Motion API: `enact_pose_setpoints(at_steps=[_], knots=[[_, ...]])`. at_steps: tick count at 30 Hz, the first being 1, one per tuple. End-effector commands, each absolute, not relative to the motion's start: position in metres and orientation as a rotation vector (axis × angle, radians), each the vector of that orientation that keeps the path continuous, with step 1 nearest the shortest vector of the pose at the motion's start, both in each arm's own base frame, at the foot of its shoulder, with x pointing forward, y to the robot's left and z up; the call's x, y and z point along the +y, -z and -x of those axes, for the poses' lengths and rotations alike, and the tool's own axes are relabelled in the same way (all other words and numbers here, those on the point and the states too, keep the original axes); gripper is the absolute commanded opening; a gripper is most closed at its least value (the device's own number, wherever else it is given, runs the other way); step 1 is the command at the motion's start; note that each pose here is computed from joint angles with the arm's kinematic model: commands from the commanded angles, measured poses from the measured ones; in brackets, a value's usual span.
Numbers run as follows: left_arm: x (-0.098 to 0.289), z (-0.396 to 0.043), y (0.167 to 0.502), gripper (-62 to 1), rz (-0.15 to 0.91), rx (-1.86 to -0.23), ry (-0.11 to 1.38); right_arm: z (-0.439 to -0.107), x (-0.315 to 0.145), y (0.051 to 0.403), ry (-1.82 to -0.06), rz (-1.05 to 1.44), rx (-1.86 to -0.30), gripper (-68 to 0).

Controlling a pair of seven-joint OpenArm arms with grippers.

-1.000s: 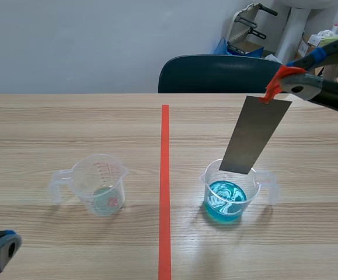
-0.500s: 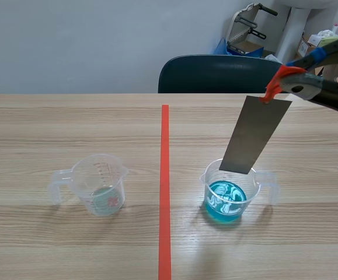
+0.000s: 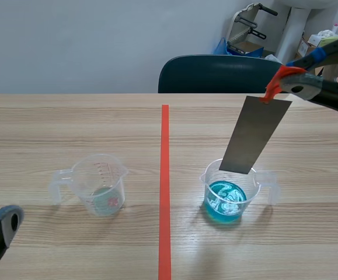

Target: Do the redox reaction experiment

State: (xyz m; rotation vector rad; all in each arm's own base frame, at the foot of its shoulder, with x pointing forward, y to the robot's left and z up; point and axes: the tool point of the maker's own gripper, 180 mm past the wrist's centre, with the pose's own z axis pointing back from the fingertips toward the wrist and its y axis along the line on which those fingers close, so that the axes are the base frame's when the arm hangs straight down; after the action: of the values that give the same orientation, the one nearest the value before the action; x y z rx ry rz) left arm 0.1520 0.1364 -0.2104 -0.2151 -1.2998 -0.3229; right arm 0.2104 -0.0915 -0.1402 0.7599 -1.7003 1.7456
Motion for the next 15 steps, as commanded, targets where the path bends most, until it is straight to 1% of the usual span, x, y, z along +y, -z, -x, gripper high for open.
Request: enact_pose_setpoints(at_steps=[1, 15], knots=[[0.1317, -0.1542, 0.2031, 1.4, 0.233, -1.327, 0.324, -0.2108, -0.0937, 0.1282, -1.744, -0.763, -1.734, -66.7], [0.1357, -0.1568, 0.2021, 1.4, 0.211, -1.337, 0.311, -0.2109, -0.0937, 0.1283, -1.744, -0.763, -1.734, -66.7]])
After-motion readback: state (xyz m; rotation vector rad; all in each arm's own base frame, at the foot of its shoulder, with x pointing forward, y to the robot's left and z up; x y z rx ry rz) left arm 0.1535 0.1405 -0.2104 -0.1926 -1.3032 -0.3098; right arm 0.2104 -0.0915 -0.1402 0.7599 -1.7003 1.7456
